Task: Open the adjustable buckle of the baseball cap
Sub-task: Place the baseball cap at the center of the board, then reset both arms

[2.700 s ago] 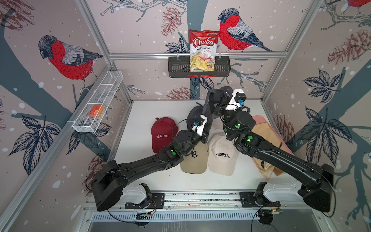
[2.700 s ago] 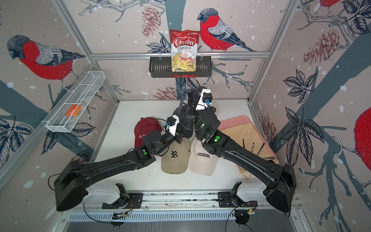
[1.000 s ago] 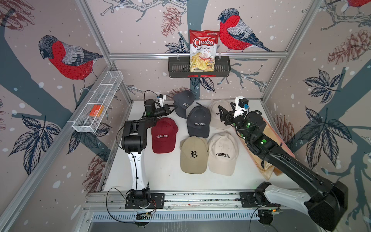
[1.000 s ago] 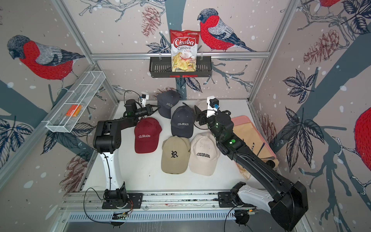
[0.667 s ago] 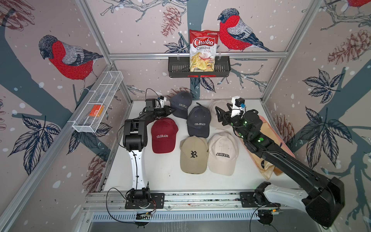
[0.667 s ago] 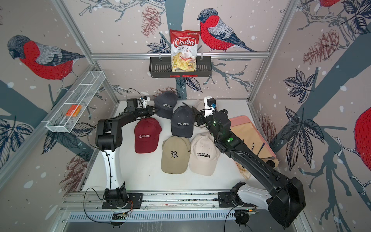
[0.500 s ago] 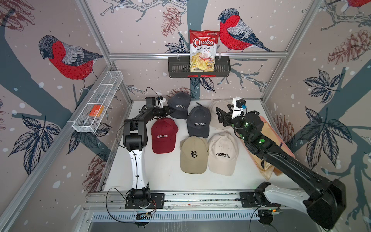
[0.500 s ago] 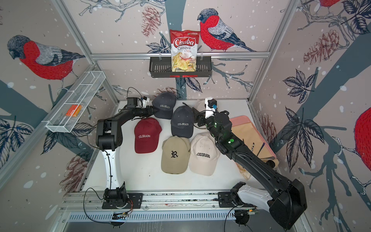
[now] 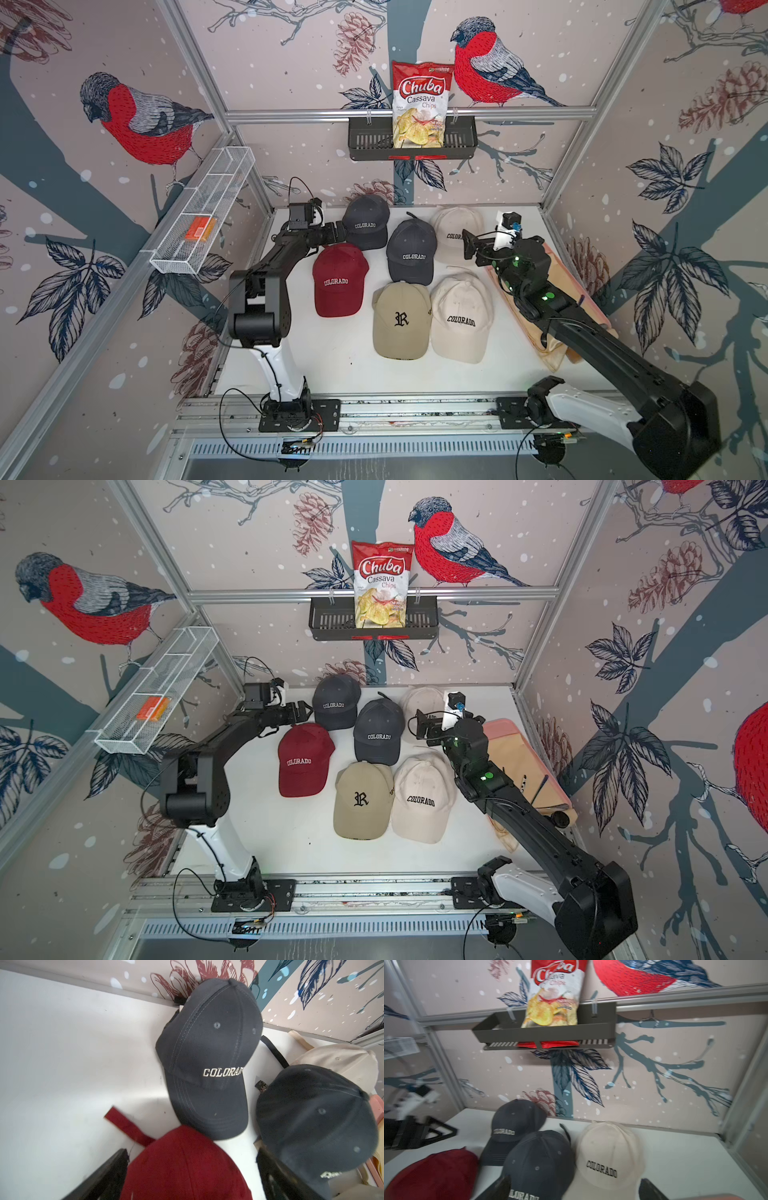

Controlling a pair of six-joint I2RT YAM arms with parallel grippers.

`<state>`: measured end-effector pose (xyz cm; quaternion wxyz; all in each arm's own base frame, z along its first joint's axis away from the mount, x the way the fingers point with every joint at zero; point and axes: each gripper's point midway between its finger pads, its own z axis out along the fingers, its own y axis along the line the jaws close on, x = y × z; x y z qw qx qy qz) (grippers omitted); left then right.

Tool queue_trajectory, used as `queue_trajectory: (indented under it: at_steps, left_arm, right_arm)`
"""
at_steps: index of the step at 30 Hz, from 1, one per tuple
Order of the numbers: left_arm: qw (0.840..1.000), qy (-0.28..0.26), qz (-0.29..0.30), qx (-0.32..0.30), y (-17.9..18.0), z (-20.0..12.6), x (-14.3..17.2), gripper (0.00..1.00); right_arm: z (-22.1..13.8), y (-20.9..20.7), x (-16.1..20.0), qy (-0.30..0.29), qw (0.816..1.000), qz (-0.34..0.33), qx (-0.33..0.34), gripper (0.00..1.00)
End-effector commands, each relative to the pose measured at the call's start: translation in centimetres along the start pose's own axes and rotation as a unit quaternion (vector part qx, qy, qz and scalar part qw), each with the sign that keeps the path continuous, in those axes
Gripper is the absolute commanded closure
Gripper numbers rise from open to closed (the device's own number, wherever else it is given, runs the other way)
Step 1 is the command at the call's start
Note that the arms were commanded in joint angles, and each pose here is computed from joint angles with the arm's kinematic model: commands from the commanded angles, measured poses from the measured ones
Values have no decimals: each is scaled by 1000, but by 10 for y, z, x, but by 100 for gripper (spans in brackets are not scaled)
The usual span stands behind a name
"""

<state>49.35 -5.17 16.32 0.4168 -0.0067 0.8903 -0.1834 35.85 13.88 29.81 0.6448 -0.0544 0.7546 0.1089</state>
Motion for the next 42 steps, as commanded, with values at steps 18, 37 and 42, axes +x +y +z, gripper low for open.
queue_trajectory:
  at_steps: [18, 37, 42]
  left_arm:
    - [934, -296, 135, -148, 39, -96, 93, 4]
    - [936, -289, 126, -159, 49, -84, 91, 4]
    - [936, -290, 125, -158, 48, -84, 91, 4]
  right_arm:
    - [-17, -164, 150, -53, 976, -17, 210, 0]
    - [-6, -175, 154, -47, 973, -4, 226, 0]
    - [-8, -175, 152, -51, 975, 3, 215, 0]
